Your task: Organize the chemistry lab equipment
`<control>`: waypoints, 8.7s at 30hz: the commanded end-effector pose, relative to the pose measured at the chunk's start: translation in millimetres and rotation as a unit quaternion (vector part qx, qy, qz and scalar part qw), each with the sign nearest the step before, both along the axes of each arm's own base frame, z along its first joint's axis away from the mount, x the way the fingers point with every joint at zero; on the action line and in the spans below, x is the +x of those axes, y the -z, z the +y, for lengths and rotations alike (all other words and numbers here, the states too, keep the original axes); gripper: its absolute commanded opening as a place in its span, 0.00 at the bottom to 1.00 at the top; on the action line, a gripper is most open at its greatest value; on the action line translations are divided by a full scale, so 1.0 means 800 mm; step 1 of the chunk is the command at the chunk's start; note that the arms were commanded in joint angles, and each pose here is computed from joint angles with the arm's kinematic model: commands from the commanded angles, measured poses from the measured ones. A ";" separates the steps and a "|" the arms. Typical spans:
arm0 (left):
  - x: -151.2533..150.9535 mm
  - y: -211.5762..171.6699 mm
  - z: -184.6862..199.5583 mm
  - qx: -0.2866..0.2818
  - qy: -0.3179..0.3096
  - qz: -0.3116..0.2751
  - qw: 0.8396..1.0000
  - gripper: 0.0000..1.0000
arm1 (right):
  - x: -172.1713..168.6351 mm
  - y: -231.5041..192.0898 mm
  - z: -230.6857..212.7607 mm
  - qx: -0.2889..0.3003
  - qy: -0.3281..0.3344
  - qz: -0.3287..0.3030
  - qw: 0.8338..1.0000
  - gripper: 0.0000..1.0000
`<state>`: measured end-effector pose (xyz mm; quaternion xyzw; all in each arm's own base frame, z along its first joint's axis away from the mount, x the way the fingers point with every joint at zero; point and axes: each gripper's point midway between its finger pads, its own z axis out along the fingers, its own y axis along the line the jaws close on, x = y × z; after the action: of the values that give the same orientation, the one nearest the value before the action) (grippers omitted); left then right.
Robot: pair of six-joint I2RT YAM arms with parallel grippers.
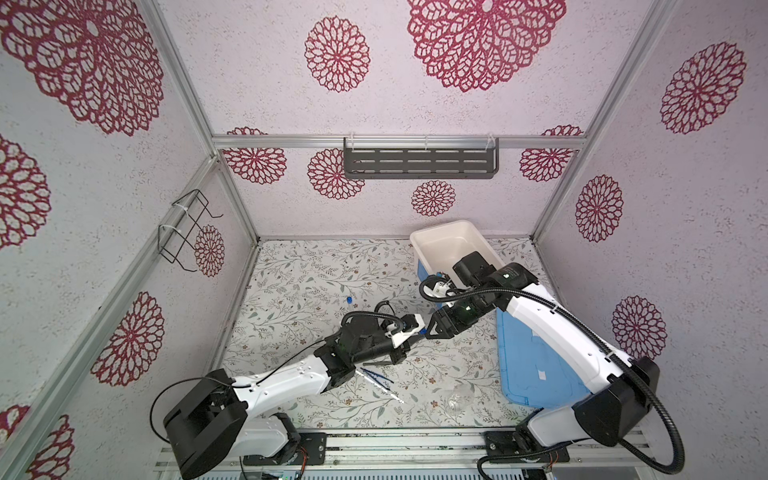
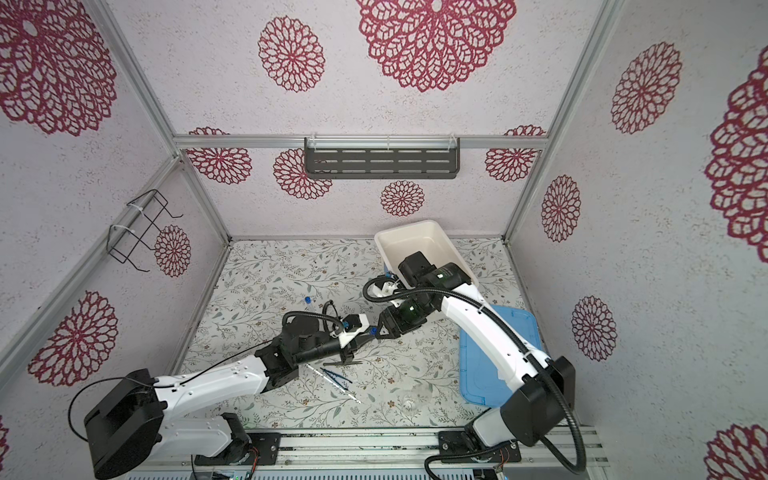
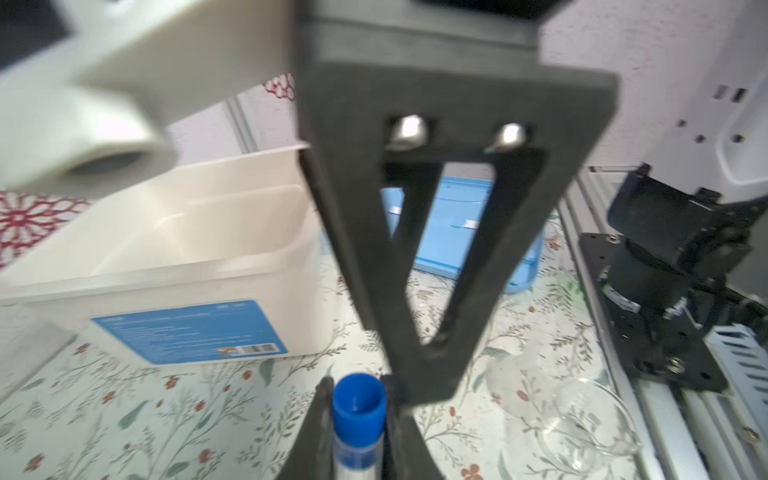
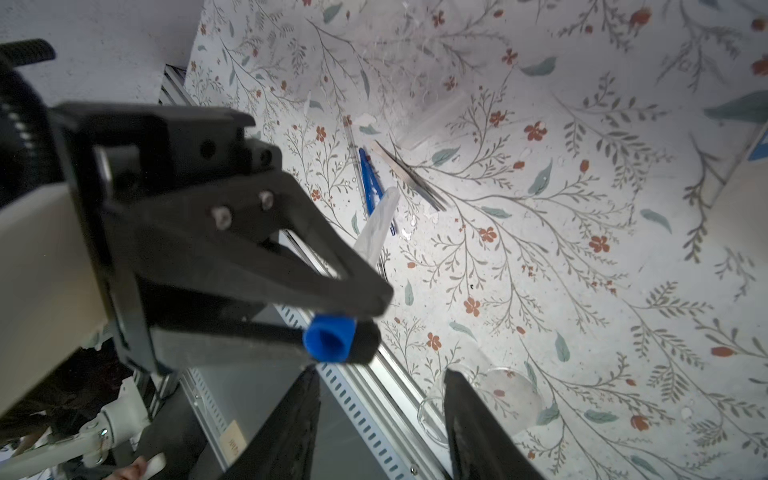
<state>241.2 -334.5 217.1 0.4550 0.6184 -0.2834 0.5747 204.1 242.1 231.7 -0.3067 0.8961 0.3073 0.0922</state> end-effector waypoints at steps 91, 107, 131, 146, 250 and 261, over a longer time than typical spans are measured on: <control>0.147 0.051 0.182 -0.186 -0.355 -0.015 0.916 0.08 | -0.053 0.115 -0.016 0.075 0.065 0.025 0.995 0.99; 0.145 0.061 0.189 -0.177 -0.366 -0.011 0.913 0.08 | -0.044 0.104 -0.028 0.065 0.087 -0.016 0.994 0.99; 0.136 0.051 0.188 -0.193 -0.353 -0.007 0.915 0.22 | 0.008 0.117 -0.093 -0.074 0.223 -0.087 0.968 0.99; 0.130 0.040 0.182 -0.203 -0.334 -0.009 0.921 0.29 | 0.044 0.048 -0.121 -0.039 0.392 -0.083 0.915 0.93; 0.041 -0.044 0.421 -0.190 -0.573 0.388 0.697 0.97 | 0.095 0.231 0.203 0.072 -0.209 -0.314 0.923 0.74; 0.034 -0.047 0.420 -0.193 -0.572 0.384 0.699 0.98 | 0.144 0.220 0.243 0.081 -0.154 -0.326 0.929 0.70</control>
<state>270.9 -1.2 248.4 -0.2535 0.8649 -0.1633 0.4012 303.9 423.3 42.8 -0.5385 0.7267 0.2649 0.3344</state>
